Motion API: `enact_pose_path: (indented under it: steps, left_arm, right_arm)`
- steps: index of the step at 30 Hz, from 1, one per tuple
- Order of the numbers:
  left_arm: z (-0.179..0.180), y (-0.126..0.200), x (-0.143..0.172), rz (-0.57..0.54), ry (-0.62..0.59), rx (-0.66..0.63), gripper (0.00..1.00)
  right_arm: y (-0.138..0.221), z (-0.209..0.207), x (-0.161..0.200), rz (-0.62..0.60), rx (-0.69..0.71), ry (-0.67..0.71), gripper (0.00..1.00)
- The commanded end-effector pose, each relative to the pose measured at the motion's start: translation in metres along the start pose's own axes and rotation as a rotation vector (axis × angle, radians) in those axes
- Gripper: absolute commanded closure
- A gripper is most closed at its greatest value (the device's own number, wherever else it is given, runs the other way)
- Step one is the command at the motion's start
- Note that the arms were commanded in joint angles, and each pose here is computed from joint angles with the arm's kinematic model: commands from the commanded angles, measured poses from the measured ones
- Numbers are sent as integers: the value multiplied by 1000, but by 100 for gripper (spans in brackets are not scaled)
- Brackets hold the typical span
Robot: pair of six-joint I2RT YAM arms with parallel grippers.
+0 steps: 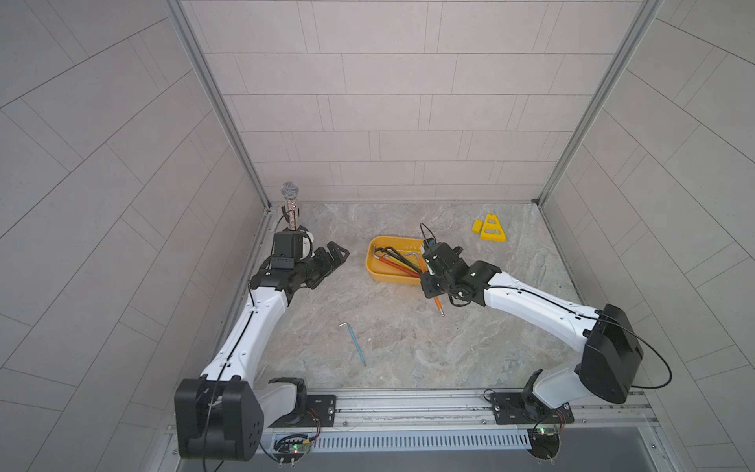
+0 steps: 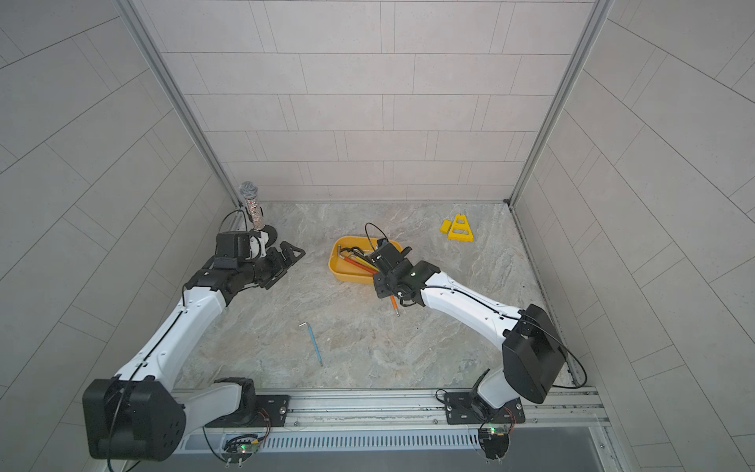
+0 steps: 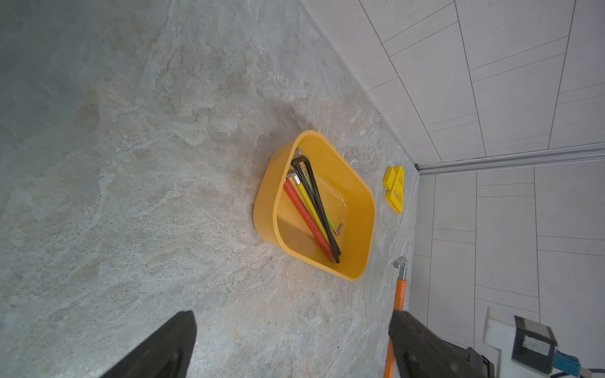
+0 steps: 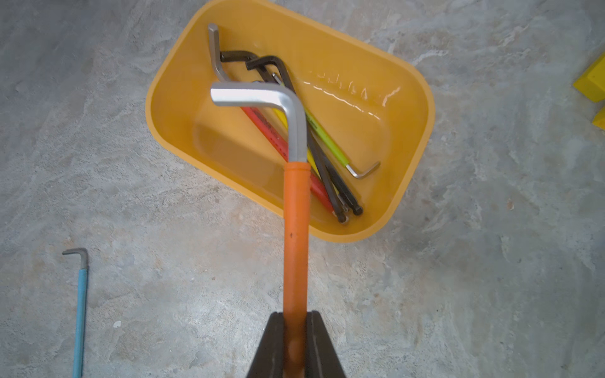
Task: Put the hex key on the desktop into the storage box
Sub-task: Pick up the Allen key from the center of the board, then place the Allen key in the storage box.
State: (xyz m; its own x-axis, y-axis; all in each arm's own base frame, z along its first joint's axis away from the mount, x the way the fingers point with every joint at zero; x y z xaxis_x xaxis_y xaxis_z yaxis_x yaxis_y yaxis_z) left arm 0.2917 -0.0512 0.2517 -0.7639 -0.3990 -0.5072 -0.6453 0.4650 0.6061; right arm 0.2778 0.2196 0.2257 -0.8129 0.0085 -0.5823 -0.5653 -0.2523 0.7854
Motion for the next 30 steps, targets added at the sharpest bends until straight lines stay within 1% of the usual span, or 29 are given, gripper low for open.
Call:
enact_pose_path:
  steps: [1, 7, 10, 14, 16, 18, 23, 27, 30]
  left_arm:
    - [-8, -6, -22, -52, -81, 5, 0]
    - [-6, -33, -43, -28, -113, 9, 0]
    - [-1, -46, -46, 12, -109, 2, 0]
    - [9, -56, -40, 41, -95, -16, 0]
    - [11, -57, -39, 40, -72, -17, 0]
    - [8, -56, -39, 37, -82, 2, 0]
    - [11, -52, -37, 15, -92, -24, 0]
    - [13, -52, -37, 18, -90, -30, 0]
    - [16, -52, -38, 20, -80, -33, 0]
  right_arm:
    - [-4, 3, -15, -8, -20, 45, 100]
    - [-15, 8, -37, -17, -9, 109, 100]
    - [-23, 8, -48, -16, -6, 129, 100]
    - [-32, 9, -63, -11, -18, 148, 100]
    - [-38, 8, -69, -7, -16, 167, 100]
    - [-44, 9, -73, 1, -27, 187, 100]
    - [-64, 11, -82, 23, -13, 230, 100]
    - [-82, 10, -89, 37, -17, 240, 100]
    - [-98, 13, -93, 48, -20, 281, 100]
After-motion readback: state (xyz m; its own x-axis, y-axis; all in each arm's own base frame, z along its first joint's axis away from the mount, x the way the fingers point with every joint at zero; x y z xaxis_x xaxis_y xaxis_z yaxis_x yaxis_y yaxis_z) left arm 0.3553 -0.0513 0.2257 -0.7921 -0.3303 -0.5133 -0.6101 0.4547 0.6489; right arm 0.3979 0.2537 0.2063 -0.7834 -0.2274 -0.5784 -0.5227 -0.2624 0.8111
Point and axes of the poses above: each gripper's point midway between its finger pads, its own y axis back along the fingers, its own z axis along the line the jaws close on, x = y × z, the point moved 8 cm from there along y, back along the fingers, and after that the axes turned 12 degrees about -y, right-handed, at the moved point
